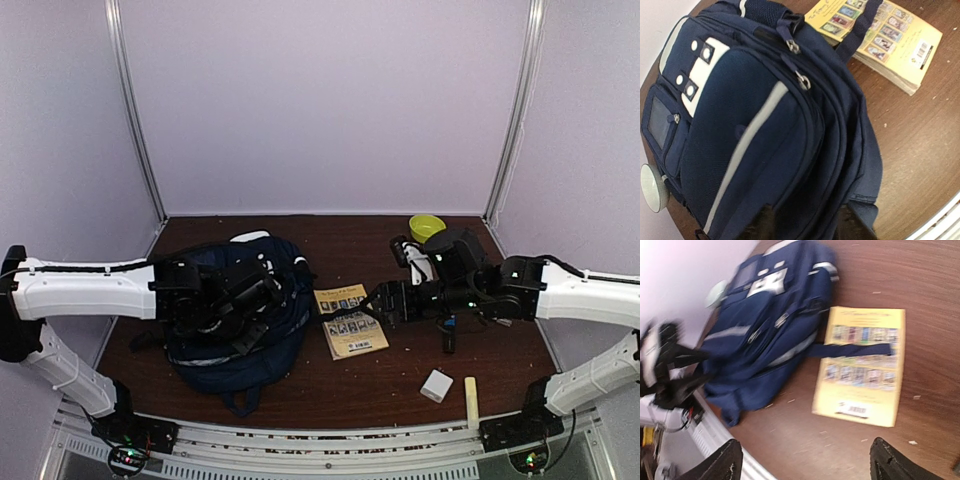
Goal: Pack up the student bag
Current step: Place the largest pocket of the bag in the student bag, then grab the book at the center of the board.
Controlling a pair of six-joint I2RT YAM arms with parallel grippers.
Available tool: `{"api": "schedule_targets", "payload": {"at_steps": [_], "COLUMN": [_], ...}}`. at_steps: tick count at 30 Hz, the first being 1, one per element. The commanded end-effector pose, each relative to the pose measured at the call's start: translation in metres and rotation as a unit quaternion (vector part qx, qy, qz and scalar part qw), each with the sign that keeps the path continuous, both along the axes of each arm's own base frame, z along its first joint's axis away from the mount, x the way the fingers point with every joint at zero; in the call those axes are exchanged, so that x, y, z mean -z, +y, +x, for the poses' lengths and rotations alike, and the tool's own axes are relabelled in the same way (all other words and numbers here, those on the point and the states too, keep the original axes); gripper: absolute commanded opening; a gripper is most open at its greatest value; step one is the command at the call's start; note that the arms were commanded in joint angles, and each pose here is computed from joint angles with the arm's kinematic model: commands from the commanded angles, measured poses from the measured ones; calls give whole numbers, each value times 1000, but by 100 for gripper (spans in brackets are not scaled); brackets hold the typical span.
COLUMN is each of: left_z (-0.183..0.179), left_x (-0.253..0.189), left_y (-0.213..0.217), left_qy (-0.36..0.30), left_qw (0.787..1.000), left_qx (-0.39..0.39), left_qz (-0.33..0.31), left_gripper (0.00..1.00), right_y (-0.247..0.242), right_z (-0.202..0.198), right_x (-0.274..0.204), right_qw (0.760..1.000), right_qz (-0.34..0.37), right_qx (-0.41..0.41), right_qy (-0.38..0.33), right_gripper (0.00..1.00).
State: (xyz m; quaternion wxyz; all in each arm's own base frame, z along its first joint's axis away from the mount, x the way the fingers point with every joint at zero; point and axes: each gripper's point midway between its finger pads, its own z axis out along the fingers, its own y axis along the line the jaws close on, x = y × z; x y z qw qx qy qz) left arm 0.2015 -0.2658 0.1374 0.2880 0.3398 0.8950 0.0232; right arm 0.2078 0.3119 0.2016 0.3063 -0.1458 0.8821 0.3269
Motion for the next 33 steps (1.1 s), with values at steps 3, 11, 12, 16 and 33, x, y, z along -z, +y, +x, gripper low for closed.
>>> {"api": "schedule_targets", "payload": {"at_steps": [3,11,12,16,33], "left_z": [-1,5,6,15,48], "left_x": [-49,-22,-11,7,72], "left_y": [-62,-122,-128,-150,-156], "left_qy": [17,84,97,129,196], "left_qw": [993,982,980,963,916], "left_qx": [42,-5,-20,-80,-184], "left_qz": [-106,-170,-174,-224,-298], "left_gripper": [70,75,75,74,61], "right_y": [-45,-48,-47,-39,-16], "right_z": [41,66,68,77,81], "right_x": [32,57,60,75,138], "right_qw": [996,993,993,992,983], "right_qz": [-31,-18,-20,-16,12], "right_qx": [88,102,103,98,92], "right_qy": [16,48,53,73,156], "right_gripper": [88,86,86,86,80]}}
